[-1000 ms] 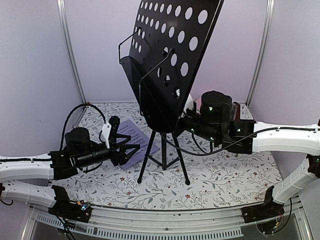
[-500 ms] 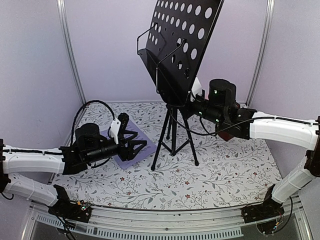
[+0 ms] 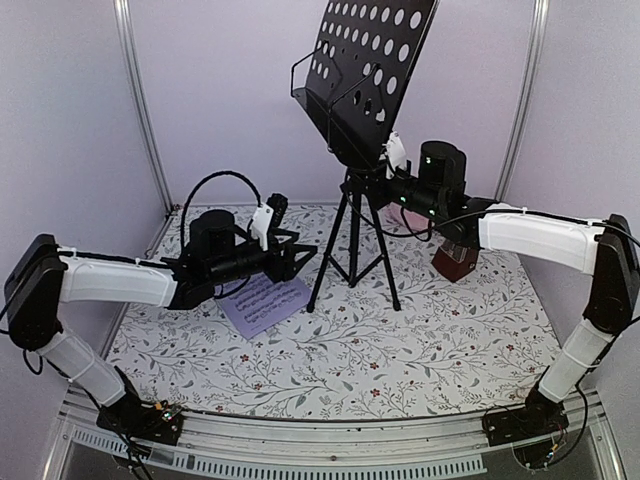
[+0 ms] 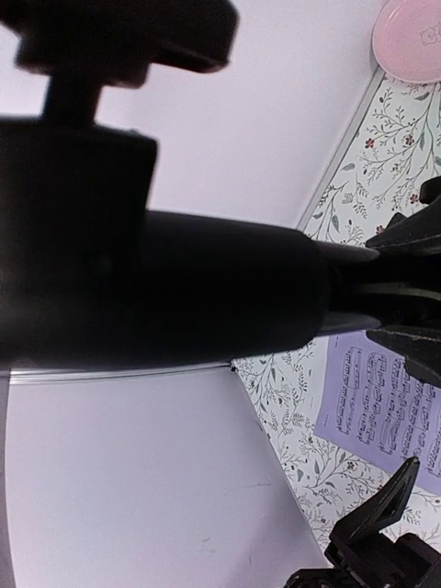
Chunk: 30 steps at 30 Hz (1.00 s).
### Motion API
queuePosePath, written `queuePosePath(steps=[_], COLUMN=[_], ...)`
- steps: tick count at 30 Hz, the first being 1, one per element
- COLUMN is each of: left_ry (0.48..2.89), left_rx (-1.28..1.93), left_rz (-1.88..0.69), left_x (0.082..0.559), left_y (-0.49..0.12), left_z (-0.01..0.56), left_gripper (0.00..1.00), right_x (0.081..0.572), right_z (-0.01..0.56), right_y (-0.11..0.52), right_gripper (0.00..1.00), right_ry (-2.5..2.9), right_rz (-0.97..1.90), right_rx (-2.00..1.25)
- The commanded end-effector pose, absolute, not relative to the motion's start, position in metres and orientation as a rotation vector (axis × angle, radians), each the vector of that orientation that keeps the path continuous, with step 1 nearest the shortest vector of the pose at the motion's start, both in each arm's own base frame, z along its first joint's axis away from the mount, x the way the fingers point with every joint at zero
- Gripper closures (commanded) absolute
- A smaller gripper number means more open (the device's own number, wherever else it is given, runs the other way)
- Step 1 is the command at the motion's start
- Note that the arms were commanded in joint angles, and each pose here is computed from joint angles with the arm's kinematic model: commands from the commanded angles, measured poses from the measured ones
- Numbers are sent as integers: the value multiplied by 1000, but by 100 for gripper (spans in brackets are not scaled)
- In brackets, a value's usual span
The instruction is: Set up the instrument practice props
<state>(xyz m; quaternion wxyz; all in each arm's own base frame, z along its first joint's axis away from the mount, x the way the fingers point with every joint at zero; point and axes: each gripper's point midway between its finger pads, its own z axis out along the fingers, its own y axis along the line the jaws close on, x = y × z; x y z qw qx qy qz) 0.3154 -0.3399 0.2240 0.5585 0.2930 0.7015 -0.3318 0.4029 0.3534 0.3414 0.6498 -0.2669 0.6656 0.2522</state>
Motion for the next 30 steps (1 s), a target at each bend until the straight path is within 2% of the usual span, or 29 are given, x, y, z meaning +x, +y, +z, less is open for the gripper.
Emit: queuePosePath(steps=[1, 13, 14, 16, 19, 24, 27, 30], left_ry=[1619, 1689, 1693, 1692, 1711, 1717, 1715, 1720], left_rx=[719, 799, 812, 836, 875, 885, 892, 909], left_rz=[-792, -779, -784, -795, -804, -830, -826, -833], left_x=[336, 372, 372, 372, 372, 372, 371, 370], left_y=[-350, -359, -361, -363, -367, -369, -367, -366], left_z=[226, 185, 182, 178, 171, 174, 175, 174], left_gripper=[36, 36, 36, 35, 34, 30, 28, 27], right_x=[415, 424, 424, 423, 418, 402, 388, 372], right_z=[438, 416, 415, 415, 414, 408, 391, 365], right_y=[333, 343, 343, 343, 342, 334, 325, 315], right_gripper=[100, 100, 97, 80, 46, 13, 4, 2], right_ry=[1197, 1220, 1222, 1226, 1223, 1249, 1307, 1386], right_rz=[581, 615, 616, 623, 627, 649, 673, 694], right_rx=[-520, -572, -573, -578, -594, -602, -604, -618])
